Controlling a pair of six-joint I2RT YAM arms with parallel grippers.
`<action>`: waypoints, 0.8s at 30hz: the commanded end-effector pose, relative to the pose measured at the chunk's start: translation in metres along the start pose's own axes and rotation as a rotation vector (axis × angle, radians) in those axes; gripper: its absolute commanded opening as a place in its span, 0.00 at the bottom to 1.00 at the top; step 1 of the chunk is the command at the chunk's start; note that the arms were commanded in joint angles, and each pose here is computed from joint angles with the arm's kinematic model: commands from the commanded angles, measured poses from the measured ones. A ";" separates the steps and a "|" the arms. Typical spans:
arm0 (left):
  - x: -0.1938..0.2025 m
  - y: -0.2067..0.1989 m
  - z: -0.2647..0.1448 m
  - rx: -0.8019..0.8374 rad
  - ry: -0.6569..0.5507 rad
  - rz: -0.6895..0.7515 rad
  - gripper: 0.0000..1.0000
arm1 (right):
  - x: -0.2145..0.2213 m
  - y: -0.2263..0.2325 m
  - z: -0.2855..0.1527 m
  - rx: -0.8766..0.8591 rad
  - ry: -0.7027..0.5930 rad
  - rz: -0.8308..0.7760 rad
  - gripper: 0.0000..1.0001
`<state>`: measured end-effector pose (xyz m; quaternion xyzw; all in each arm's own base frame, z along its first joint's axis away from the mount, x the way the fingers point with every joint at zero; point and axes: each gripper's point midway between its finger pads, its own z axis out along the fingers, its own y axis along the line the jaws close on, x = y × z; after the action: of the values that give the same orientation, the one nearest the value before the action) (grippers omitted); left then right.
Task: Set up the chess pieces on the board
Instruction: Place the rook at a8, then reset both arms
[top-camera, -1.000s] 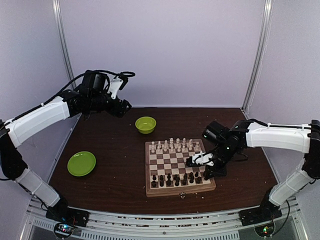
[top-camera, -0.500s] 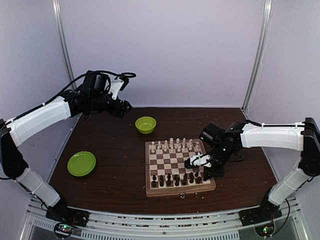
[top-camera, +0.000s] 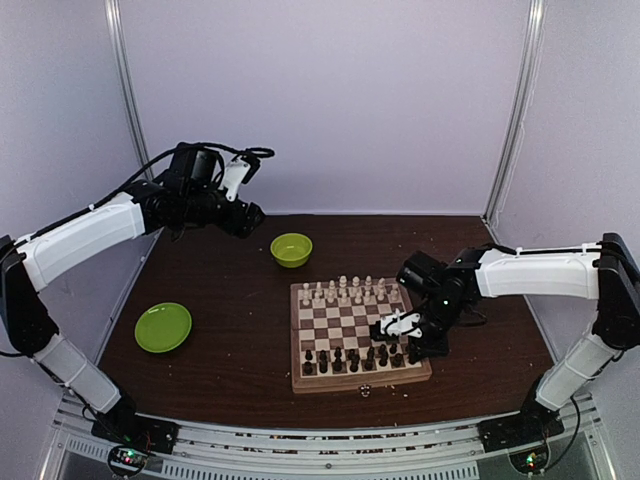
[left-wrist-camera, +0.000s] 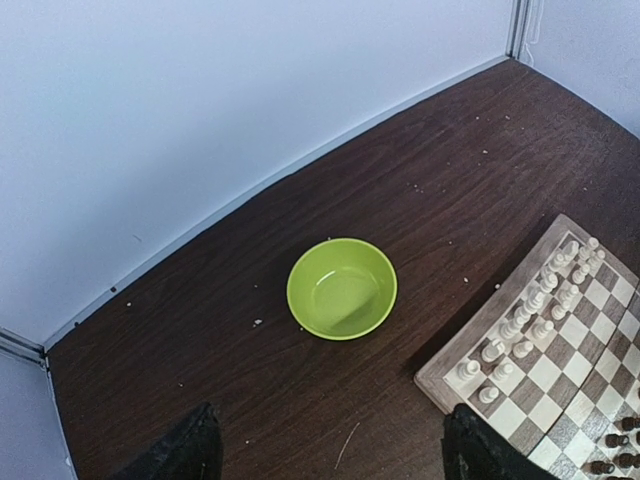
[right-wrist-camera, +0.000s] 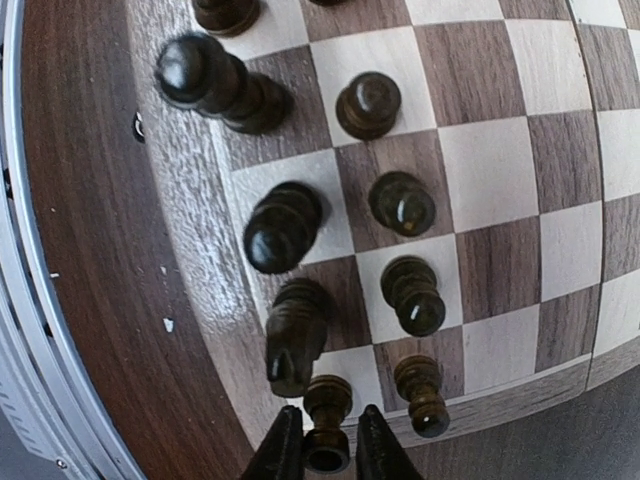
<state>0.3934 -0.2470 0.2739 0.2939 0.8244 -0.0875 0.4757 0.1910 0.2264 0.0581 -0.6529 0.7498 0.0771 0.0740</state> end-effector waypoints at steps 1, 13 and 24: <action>-0.014 -0.001 -0.001 0.013 -0.031 -0.009 0.78 | 0.008 -0.006 0.005 0.029 0.028 0.004 0.22; -0.014 -0.001 0.000 0.014 -0.026 -0.008 0.78 | -0.009 0.001 -0.049 0.005 -0.105 -0.002 0.32; -0.020 0.005 -0.012 -0.020 -0.049 0.010 0.95 | -0.013 -0.083 -0.175 0.249 -0.530 0.303 0.36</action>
<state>0.3941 -0.2480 0.2716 0.2962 0.8270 -0.0873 0.4697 0.2439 0.2026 0.1758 -0.5545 0.7886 0.1369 0.2278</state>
